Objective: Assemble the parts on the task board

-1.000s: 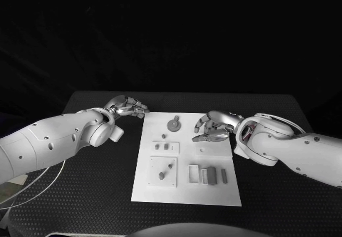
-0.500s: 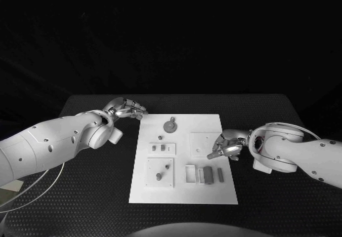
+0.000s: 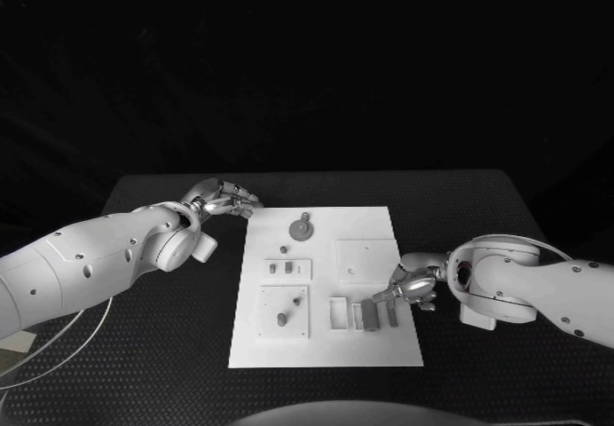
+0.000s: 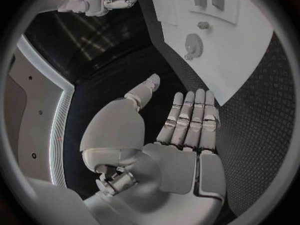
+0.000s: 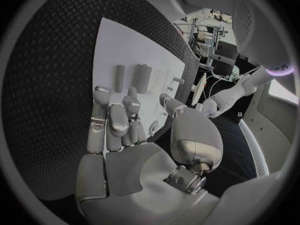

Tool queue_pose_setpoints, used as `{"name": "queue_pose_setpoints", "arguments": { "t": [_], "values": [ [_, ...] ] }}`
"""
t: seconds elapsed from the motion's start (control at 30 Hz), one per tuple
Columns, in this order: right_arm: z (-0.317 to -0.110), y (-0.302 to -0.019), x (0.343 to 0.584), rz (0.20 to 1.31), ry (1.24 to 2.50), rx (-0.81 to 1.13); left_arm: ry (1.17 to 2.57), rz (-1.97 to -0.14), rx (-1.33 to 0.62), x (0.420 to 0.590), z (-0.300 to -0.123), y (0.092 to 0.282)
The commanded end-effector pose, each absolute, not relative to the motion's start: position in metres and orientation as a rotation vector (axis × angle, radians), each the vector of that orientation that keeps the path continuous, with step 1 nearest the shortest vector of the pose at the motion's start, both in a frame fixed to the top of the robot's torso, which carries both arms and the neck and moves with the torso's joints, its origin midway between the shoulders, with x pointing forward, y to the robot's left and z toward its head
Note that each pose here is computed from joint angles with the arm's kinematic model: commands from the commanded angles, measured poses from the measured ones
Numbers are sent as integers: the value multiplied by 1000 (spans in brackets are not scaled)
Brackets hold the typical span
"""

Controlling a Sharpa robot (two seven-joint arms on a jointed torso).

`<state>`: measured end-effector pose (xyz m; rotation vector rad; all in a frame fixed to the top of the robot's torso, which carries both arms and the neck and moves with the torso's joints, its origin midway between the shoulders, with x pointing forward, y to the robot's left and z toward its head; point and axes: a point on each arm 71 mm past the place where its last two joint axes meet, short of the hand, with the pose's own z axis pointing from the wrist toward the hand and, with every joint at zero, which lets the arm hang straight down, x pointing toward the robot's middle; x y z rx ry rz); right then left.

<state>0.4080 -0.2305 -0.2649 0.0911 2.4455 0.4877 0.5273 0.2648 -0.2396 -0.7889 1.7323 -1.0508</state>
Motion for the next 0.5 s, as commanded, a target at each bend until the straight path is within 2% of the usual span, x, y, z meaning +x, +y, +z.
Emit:
{"name": "queue_pose_setpoints", "arguments": {
  "t": [0.03, 0.5],
  "values": [
    [-270, -230, 403, 474, 2501, 92, 1725, -1072, -788, 527, -239, 263],
    [-283, -215, 401, 455, 2459, 35, 1727, -1073, -788, 526, -240, 264]
  ]
}}
